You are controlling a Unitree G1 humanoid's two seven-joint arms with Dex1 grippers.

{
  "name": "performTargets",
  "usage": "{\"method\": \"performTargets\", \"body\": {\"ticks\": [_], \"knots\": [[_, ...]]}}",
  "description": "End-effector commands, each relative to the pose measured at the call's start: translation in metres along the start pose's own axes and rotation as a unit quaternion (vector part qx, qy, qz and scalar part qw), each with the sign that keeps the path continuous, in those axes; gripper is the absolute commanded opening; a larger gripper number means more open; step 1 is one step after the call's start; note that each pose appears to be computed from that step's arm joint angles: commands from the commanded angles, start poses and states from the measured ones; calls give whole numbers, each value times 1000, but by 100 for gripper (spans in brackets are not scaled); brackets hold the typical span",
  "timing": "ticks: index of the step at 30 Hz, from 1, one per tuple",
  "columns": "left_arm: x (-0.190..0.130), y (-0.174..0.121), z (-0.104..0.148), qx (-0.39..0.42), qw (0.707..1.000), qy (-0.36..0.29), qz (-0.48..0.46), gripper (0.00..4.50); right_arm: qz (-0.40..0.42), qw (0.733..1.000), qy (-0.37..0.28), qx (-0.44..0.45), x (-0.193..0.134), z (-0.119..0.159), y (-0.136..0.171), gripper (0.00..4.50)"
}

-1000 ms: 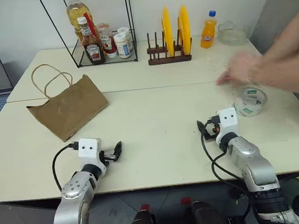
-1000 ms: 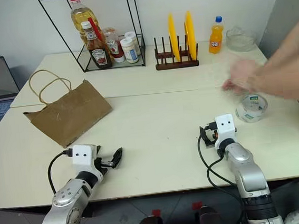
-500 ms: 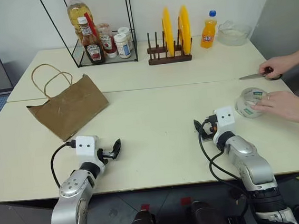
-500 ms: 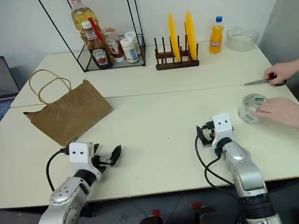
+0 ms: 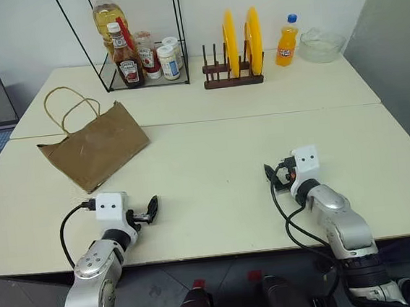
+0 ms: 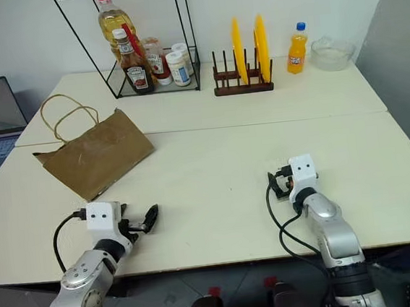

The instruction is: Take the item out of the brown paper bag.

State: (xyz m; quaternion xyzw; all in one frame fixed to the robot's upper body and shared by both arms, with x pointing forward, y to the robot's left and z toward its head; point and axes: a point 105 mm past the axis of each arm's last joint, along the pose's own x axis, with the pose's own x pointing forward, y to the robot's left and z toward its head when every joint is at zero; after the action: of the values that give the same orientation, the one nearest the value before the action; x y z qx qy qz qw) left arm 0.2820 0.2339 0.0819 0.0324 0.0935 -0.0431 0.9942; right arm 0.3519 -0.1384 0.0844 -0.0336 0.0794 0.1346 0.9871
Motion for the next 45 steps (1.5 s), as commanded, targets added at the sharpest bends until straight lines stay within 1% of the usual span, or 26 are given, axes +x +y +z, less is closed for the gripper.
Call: {"method": "performTargets", "body": {"ticks": [1, 3, 5, 7, 9, 10, 12, 14, 17, 19, 21, 24, 26, 29, 31, 34, 38, 41, 45], "knots": [[-16, 0, 43, 30, 998, -51, -39, 449, 70, 996, -56, -11, 2, 40, 13, 450], [-25, 10, 69, 35, 995, -69, -65, 449, 145, 987, -70, -14, 1, 60, 28, 450], [-35, 28, 97, 35, 992, -81, -88, 449, 241, 967, -78, -19, -5, 81, 48, 450], [-42, 52, 122, 52, 991, -74, -99, 449, 336, 938, -81, -21, -15, 103, 69, 450], [-49, 81, 148, 71, 990, -62, -103, 449, 435, 895, -88, -36, -30, 127, 93, 450], [-50, 95, 153, 76, 990, -47, -109, 449, 474, 874, -93, -41, -36, 138, 105, 450], [-50, 117, 158, 84, 989, -22, -119, 449, 520, 847, -99, -53, -42, 149, 121, 450], [-44, 134, 159, 96, 988, -3, -122, 449, 540, 833, -104, -62, -44, 154, 131, 450], [-34, 154, 164, 108, 987, 9, -119, 449, 554, 821, -116, -65, -48, 161, 140, 450], [-27, 166, 166, 113, 987, 14, -113, 449, 557, 818, -129, -66, -52, 167, 142, 450], [-16, 172, 163, 102, 988, 19, -118, 449, 548, 820, -151, -61, -55, 177, 142, 450], [0, 167, 158, 98, 984, 38, -147, 449, 529, 827, -187, -35, -58, 195, 142, 450], [13, 164, 155, 111, 981, 54, -152, 449, 512, 833, -206, -34, -60, 202, 140, 450], [28, 159, 148, 127, 976, 86, -152, 449, 498, 838, -220, -32, -63, 206, 140, 450], [37, 160, 142, 143, 974, 108, -136, 449, 492, 841, -223, -33, -67, 205, 142, 450], [47, 160, 142, 165, 973, 117, -107, 449, 484, 844, -227, -31, -71, 204, 145, 450], [58, 151, 141, 184, 968, 127, -115, 449, 469, 852, -229, -27, -75, 204, 144, 450], [63, 146, 145, 186, 968, 120, -116, 389, 457, 859, -229, -27, -74, 202, 141, 450], [64, 143, 147, 188, 967, 122, -123, 268, 442, 865, -237, -22, -75, 205, 137, 450]]}}
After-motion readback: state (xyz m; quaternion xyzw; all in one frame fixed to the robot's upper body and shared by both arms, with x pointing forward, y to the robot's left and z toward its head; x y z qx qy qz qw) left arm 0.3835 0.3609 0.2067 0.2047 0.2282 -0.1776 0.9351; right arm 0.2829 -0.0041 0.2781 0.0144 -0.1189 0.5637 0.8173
